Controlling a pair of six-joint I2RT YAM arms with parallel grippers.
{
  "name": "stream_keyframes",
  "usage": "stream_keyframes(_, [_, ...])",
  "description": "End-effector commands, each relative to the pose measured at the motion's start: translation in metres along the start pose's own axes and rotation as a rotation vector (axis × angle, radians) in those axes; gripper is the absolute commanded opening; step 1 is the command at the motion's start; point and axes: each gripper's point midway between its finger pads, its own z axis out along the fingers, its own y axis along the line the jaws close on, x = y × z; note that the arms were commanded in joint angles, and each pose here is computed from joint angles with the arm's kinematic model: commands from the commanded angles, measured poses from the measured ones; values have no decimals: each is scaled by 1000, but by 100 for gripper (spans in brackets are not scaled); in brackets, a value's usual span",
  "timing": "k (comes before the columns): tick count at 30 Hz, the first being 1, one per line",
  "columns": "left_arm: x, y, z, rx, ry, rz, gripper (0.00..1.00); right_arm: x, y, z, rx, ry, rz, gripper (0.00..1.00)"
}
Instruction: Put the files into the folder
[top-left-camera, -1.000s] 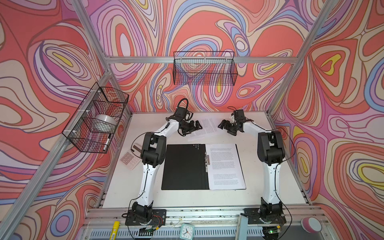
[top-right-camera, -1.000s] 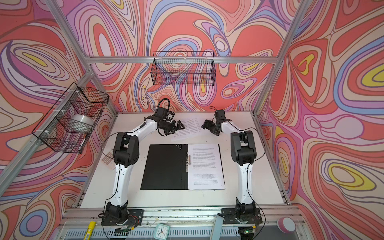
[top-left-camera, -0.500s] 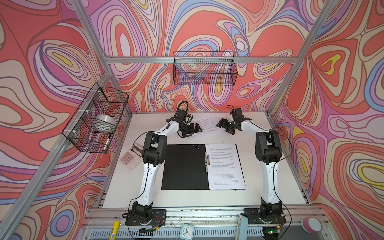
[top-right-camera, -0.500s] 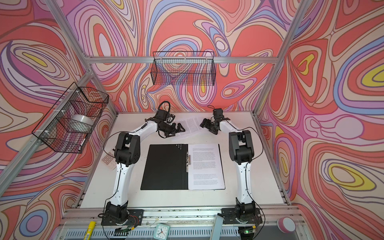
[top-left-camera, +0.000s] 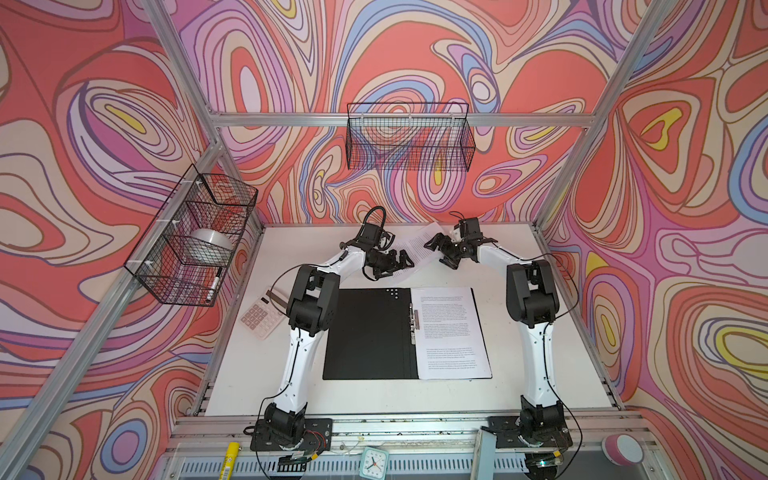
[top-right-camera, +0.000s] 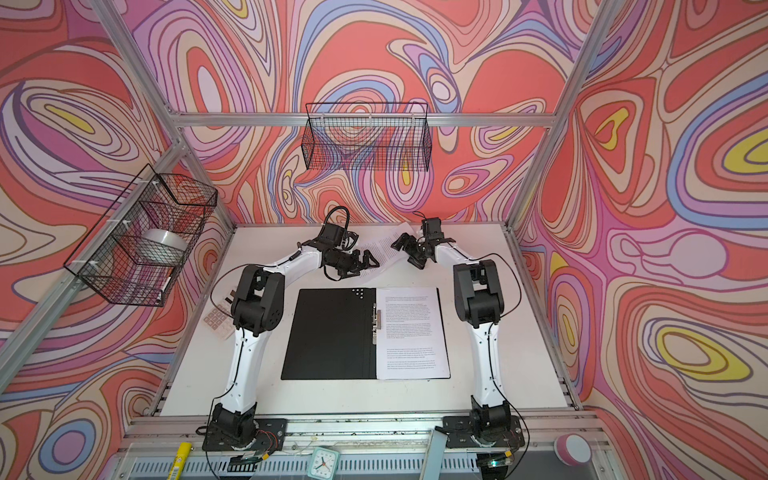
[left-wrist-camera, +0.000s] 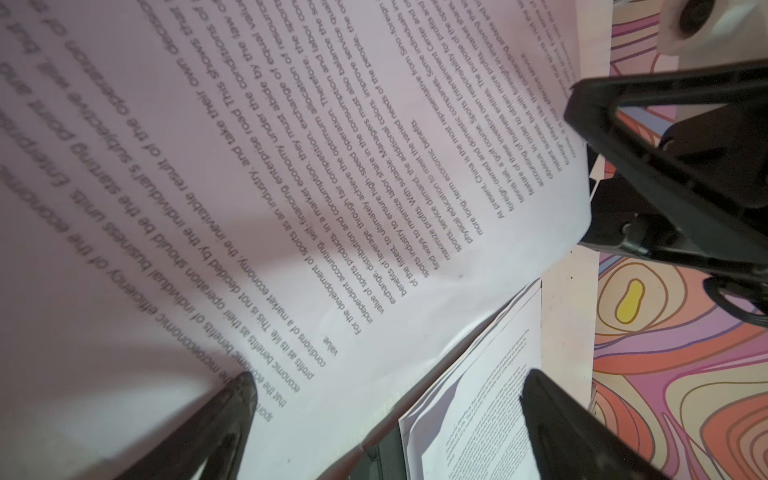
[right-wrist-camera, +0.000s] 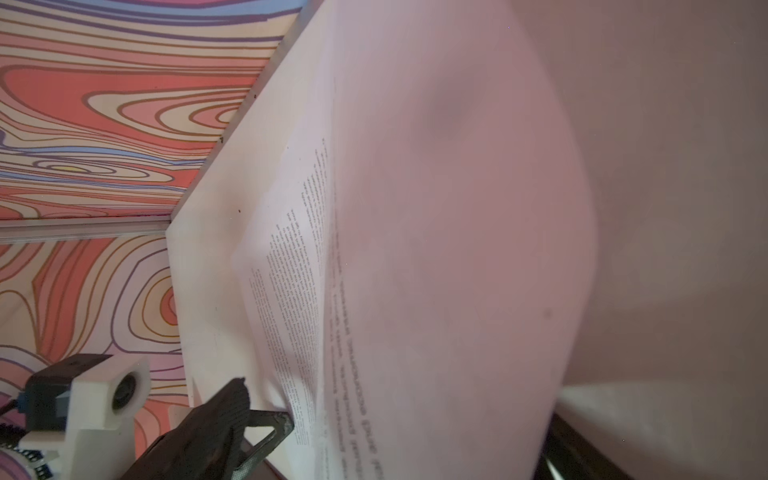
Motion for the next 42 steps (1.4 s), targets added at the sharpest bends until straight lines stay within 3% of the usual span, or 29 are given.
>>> stream_keyframes(1, [43, 47, 26, -126, 120, -157, 100, 10, 0, 14, -51, 11, 97, 98])
stream_keyframes(18, [40, 43, 31, -105, 114, -202, 100, 24, 22, 52, -186, -74, 217, 95])
stream_keyframes(24, [40, 41, 30, -95, 121, -189, 100, 33, 31, 57, -226, -82, 198, 91])
stream_keyframes(30, [39, 39, 30, -82, 121, -184, 100, 41, 28, 61, -239, -73, 185, 76])
stream_keyframes(33, [39, 36, 30, -72, 120, -185, 100, 43, 26, 64, -248, -78, 194, 61])
stream_keyframes(37, [37, 34, 30, -57, 116, -190, 100, 45, 25, 70, -271, -91, 205, 52])
stream_keyframes(42, [35, 29, 30, -37, 110, -199, 100, 52, 29, 76, -290, -106, 209, 47])
